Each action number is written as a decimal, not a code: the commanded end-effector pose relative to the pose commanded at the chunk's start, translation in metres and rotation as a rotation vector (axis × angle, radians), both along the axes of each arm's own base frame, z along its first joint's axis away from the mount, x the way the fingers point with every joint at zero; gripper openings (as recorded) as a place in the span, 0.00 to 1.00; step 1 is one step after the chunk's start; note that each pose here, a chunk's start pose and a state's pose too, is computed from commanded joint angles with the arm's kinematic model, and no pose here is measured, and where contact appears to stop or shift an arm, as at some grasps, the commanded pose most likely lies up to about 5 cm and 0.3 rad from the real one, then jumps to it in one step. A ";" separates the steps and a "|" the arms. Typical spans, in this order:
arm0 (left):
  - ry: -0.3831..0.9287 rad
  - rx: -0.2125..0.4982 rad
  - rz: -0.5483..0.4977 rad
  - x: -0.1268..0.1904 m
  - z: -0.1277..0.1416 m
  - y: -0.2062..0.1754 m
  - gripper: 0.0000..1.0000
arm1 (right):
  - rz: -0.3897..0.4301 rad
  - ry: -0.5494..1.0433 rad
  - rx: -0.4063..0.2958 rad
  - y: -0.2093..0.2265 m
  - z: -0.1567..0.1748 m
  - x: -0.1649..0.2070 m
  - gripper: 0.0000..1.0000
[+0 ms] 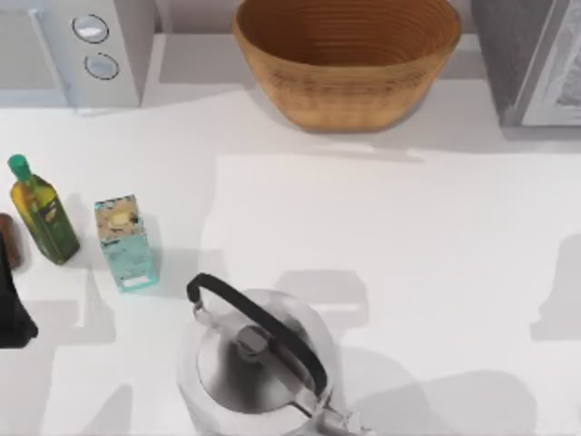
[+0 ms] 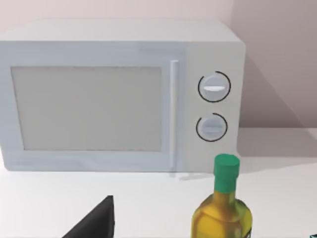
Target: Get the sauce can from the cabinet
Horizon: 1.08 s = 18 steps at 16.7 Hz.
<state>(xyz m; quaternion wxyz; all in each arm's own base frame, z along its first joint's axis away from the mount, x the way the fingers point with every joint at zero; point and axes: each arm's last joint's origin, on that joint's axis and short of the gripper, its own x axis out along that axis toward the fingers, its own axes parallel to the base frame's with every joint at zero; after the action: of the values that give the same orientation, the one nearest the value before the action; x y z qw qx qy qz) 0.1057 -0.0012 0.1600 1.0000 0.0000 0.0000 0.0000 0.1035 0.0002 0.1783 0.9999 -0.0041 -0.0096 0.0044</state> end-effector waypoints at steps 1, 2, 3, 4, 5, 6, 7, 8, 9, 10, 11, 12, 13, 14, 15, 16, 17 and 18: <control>0.000 0.000 0.000 0.000 0.000 0.000 1.00 | -0.004 0.008 0.004 -0.001 -0.009 0.001 0.00; 0.000 0.000 0.000 0.000 0.000 0.000 1.00 | -0.007 0.015 0.007 -0.001 -0.015 0.002 0.00; 0.000 0.000 0.000 0.000 0.000 0.000 1.00 | -0.009 0.019 0.008 -0.001 -0.018 0.002 0.00; 0.000 0.000 0.000 0.000 0.000 0.000 1.00 | -0.009 0.019 0.008 -0.001 -0.018 0.002 0.00; 0.000 0.000 0.000 0.000 0.000 0.000 1.00 | -0.009 0.019 0.008 -0.001 -0.018 0.002 0.00; 0.000 0.000 0.000 0.000 0.000 0.000 1.00 | -0.009 0.019 0.008 -0.001 -0.018 0.002 0.00; 0.000 0.000 0.000 0.000 0.000 0.000 1.00 | -0.009 0.019 0.008 -0.001 -0.018 0.002 0.00; 0.000 0.000 0.000 0.000 0.000 0.000 1.00 | -0.005 0.027 0.009 -0.001 -0.019 0.003 0.00; 0.000 0.000 0.000 0.000 0.000 0.000 1.00 | -0.005 0.027 0.009 -0.001 -0.019 0.003 0.00; 0.000 0.000 0.000 0.000 0.000 0.000 1.00 | -0.004 0.027 0.009 -0.001 -0.019 0.003 0.00; 0.000 0.000 0.000 0.000 0.000 0.000 1.00 | 0.000 0.028 0.010 -0.001 -0.018 0.003 0.00; 0.000 0.000 0.000 0.000 0.000 0.000 1.00 | 0.007 0.030 0.010 -0.001 -0.017 0.005 0.00; 0.000 0.000 0.000 0.000 0.000 0.000 1.00 | 0.017 0.031 0.011 -0.001 -0.015 0.006 0.00; 0.000 0.000 0.000 0.000 0.000 0.000 1.00 | 0.031 0.034 0.012 -0.001 -0.014 0.009 0.00; 0.000 0.000 0.000 0.000 0.000 0.000 1.00 | 0.046 0.037 0.013 -0.001 -0.012 0.011 0.00; 0.000 0.000 0.000 0.000 0.000 0.000 1.00 | 0.062 0.040 0.013 0.000 -0.010 0.014 0.00; 0.000 0.000 0.000 0.000 0.000 0.000 1.00 | 0.079 0.044 0.014 0.000 -0.008 0.017 0.00; 0.000 0.000 0.000 0.000 0.000 0.000 1.00 | 0.097 0.046 0.014 0.000 -0.006 0.021 0.00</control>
<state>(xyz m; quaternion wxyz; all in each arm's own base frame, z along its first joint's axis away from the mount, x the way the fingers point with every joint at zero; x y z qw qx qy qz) 0.1057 -0.0012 0.1600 1.0000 0.0000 0.0000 0.0000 0.1242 0.0002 0.1724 0.9985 0.0035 0.0130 0.0529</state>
